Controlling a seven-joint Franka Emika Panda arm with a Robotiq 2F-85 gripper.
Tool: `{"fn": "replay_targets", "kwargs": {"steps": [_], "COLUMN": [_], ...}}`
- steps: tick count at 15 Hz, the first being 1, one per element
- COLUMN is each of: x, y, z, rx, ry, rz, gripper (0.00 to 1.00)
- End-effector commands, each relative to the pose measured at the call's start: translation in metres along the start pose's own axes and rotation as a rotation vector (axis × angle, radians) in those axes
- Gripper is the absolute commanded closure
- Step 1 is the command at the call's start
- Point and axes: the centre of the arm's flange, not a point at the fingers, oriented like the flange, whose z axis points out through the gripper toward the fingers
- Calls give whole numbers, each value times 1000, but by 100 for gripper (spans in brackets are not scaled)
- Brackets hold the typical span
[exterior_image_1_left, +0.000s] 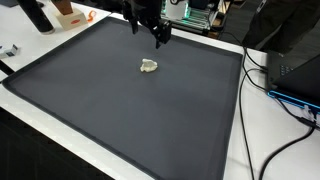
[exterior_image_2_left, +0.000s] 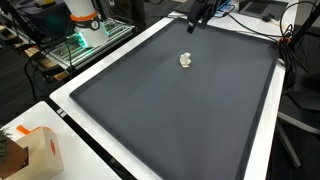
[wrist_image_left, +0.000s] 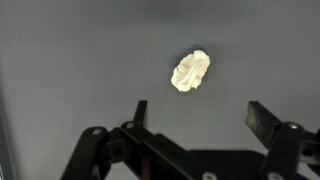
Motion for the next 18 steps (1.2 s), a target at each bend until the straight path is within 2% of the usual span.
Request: {"fn": "replay_targets", "kwargs": {"steps": [1,6,11,12,18], "x": [-1,-3,4,5,3], "y": [3,6,10,11,17], "z": [-2,1,21,25,54], "rx": [8,34,88,121,181], "ry": [7,15,91,94,37], "rz": [5,-17,-291,-334,-615], "gripper": [0,0,0,0,0]}}
